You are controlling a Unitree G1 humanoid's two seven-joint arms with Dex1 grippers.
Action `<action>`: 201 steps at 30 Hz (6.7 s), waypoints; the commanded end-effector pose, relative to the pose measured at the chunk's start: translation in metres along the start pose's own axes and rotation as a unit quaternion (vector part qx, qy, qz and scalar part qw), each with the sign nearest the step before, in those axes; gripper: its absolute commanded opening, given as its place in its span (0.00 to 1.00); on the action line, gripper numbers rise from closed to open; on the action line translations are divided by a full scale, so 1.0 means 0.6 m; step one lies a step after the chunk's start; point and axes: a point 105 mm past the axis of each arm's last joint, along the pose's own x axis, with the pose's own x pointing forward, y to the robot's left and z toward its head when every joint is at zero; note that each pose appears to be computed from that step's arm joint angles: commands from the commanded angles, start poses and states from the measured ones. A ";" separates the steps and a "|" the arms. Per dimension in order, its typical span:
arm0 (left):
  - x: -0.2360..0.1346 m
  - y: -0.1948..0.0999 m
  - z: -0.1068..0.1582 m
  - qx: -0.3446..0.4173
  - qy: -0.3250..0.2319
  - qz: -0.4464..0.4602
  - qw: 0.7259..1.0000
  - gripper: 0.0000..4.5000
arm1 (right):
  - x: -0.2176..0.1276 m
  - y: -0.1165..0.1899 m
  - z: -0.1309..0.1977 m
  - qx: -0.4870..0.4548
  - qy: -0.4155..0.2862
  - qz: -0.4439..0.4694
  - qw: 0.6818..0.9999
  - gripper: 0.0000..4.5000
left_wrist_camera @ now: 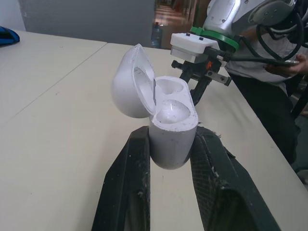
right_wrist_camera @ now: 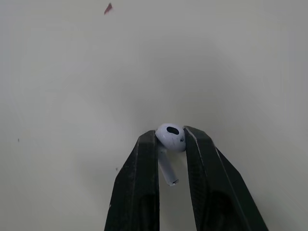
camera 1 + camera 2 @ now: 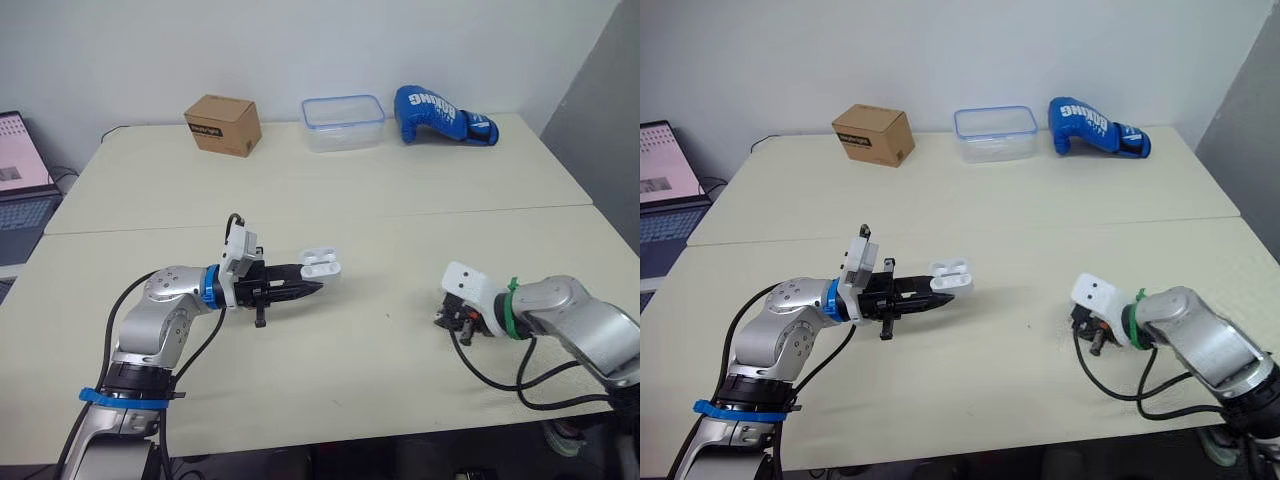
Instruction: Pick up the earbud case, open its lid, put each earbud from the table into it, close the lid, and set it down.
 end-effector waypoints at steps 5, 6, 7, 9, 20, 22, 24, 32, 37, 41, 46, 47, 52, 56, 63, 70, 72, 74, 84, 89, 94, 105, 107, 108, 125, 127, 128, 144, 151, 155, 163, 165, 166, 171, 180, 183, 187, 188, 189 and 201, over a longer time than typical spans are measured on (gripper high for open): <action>0.004 -0.001 0.017 0.025 -0.009 -0.012 1.000 0.18 | -0.044 -0.024 0.020 -0.158 0.014 0.070 0.985 0.09; 0.004 -0.002 0.017 0.025 -0.009 -0.015 1.000 0.18 | -0.047 -0.024 0.018 -0.176 0.022 0.083 0.981 0.09; 0.005 -0.004 0.018 0.026 -0.009 -0.016 0.999 0.18 | -0.048 -0.025 0.016 -0.192 0.029 0.093 0.976 0.09; 0.007 -0.007 0.018 0.027 -0.009 -0.019 0.999 0.18 | -0.049 -0.028 0.009 -0.221 0.045 0.110 0.968 0.09; 0.013 -0.015 0.025 0.031 -0.011 -0.021 0.999 0.18 | -0.040 -0.040 -0.021 -0.283 0.095 0.150 0.943 0.09; 0.014 -0.015 0.026 0.031 -0.011 -0.021 0.999 0.18 | -0.037 -0.044 -0.024 -0.284 0.099 0.149 0.942 0.09; 0.014 -0.015 0.026 0.031 -0.011 -0.020 0.999 0.18 | -0.034 -0.047 -0.026 -0.286 0.103 0.147 0.941 0.09; 0.016 -0.014 0.027 0.034 -0.012 -0.016 0.999 0.18 | -0.028 -0.045 -0.029 -0.284 0.106 0.151 0.941 0.09; 0.017 -0.013 0.032 0.038 -0.012 -0.013 0.999 0.18 | -0.023 -0.043 -0.029 -0.283 0.106 0.153 0.941 0.09; 0.017 -0.011 0.035 0.040 -0.011 -0.010 0.999 0.18 | -0.018 -0.044 -0.028 -0.278 0.107 0.152 0.942 0.25; 0.012 -0.011 0.035 0.042 -0.009 -0.006 0.999 0.18 | -0.016 -0.047 -0.028 -0.288 0.113 0.144 0.940 0.63; 0.011 -0.011 0.035 0.041 -0.009 -0.006 0.999 0.18 | -0.016 -0.048 -0.028 -0.290 0.116 0.142 0.939 0.70; 0.008 -0.012 0.031 0.041 -0.007 -0.003 0.999 0.18 | -0.020 -0.054 -0.027 -0.301 0.143 0.132 0.933 0.70; 0.008 -0.011 0.030 0.042 -0.008 -0.002 0.999 0.18 | -0.022 -0.051 -0.021 -0.304 0.164 0.123 0.930 0.70; 0.011 -0.013 0.029 0.042 -0.009 -0.003 0.999 0.18 | -0.029 -0.030 -0.006 -0.293 0.194 0.123 0.928 0.70; 0.012 -0.013 0.029 0.042 -0.010 -0.003 0.999 0.18 | -0.029 -0.012 0.007 -0.271 0.204 0.116 0.934 0.70; 0.011 -0.014 0.029 0.041 -0.009 -0.003 0.999 0.18 | -0.028 -0.012 0.006 -0.267 0.213 0.109 0.933 0.70; 0.011 -0.015 0.028 0.041 -0.009 -0.003 0.999 0.18 | -0.026 -0.011 0.006 -0.264 0.219 0.104 0.934 0.70; 0.014 -0.016 0.027 0.040 -0.010 -0.001 0.999 0.18 | -0.024 -0.011 -0.004 -0.251 0.246 0.093 0.932 0.66; 0.016 -0.016 0.028 0.040 -0.010 -0.001 0.999 0.18 | -0.025 -0.011 -0.006 -0.245 0.250 0.092 0.932 0.35; 0.017 -0.015 0.028 0.040 -0.010 0.000 0.999 0.18 | -0.027 -0.012 -0.005 -0.242 0.252 0.090 0.933 0.35; 0.009 -0.014 0.023 0.038 -0.010 0.004 0.999 0.18 | -0.029 -0.011 -0.005 -0.252 0.259 0.093 0.928 0.22; 0.008 -0.015 0.021 0.037 -0.009 0.005 0.999 0.18 | -0.029 -0.011 -0.005 -0.253 0.260 0.093 0.927 0.09; 0.008 -0.015 0.021 0.037 -0.009 0.005 0.999 0.18 | -0.029 -0.012 -0.005 -0.254 0.261 0.093 0.927 0.09; 0.005 -0.004 0.024 0.033 -0.029 0.032 0.999 0.18 | -0.041 -0.002 0.058 -0.167 0.092 0.066 0.979 0.09; 0.003 0.001 0.025 0.032 -0.035 0.037 0.998 0.18 | -0.040 0.007 0.074 -0.119 0.032 0.071 0.990 0.09; 0.002 0.003 0.025 0.033 -0.038 0.039 0.998 0.18 | -0.041 0.014 0.085 -0.087 -0.012 0.077 0.993 0.09; 0.013 0.016 0.018 0.031 -0.049 -0.003 0.998 0.18 | -0.082 0.075 0.220 0.080 -0.441 0.024 0.894 0.09; 0.021 0.021 0.014 0.034 -0.041 -0.011 0.998 0.18 | -0.091 0.068 0.273 0.080 -0.503 0.014 0.860 0.09; 0.025 0.023 0.010 0.035 -0.040 -0.010 0.999 0.18 | -0.094 0.065 0.304 0.086 -0.524 0.004 0.847 0.09; 0.031 0.029 0.015 0.029 -0.049 -0.005 0.998 0.18 | -0.079 0.055 0.335 0.132 -0.542 -0.029 0.830 0.09; 0.030 0.030 0.016 0.026 -0.050 -0.004 0.998 0.18 | -0.070 0.053 0.336 0.141 -0.538 -0.039 0.830 0.09; 0.030 0.032 0.017 0.025 -0.051 -0.003 0.998 0.18 | -0.067 0.053 0.335 0.143 -0.537 -0.042 0.830 0.09; 0.026 0.045 0.025 0.015 -0.062 0.015 0.998 0.18 | -0.056 0.050 0.337 0.143 -0.536 -0.074 0.828 0.09; 0.022 0.055 0.031 0.008 -0.062 0.020 0.998 0.18 | -0.046 0.050 0.342 0.140 -0.543 -0.094 0.823 0.09; 0.021 0.056 0.032 0.008 -0.062 0.019 0.998 0.18 | -0.043 0.051 0.344 0.139 -0.543 -0.094 0.823 0.09; 0.024 0.058 0.033 0.006 -0.063 0.019 0.998 0.18 | -0.039 0.054 0.347 0.138 -0.544 -0.088 0.823 0.09; 0.025 0.059 0.035 0.005 -0.065 0.019 0.998 0.18 | -0.037 0.054 0.347 0.139 -0.543 -0.088 0.824 0.09; 0.026 0.060 0.036 0.005 -0.067 0.019 0.998 0.18 | -0.036 0.053 0.348 0.138 -0.541 -0.089 0.825 0.09; 0.032 0.063 0.052 0.000 -0.076 0.021 0.997 0.18 | -0.026 0.054 0.351 0.138 -0.537 -0.099 0.827 0.09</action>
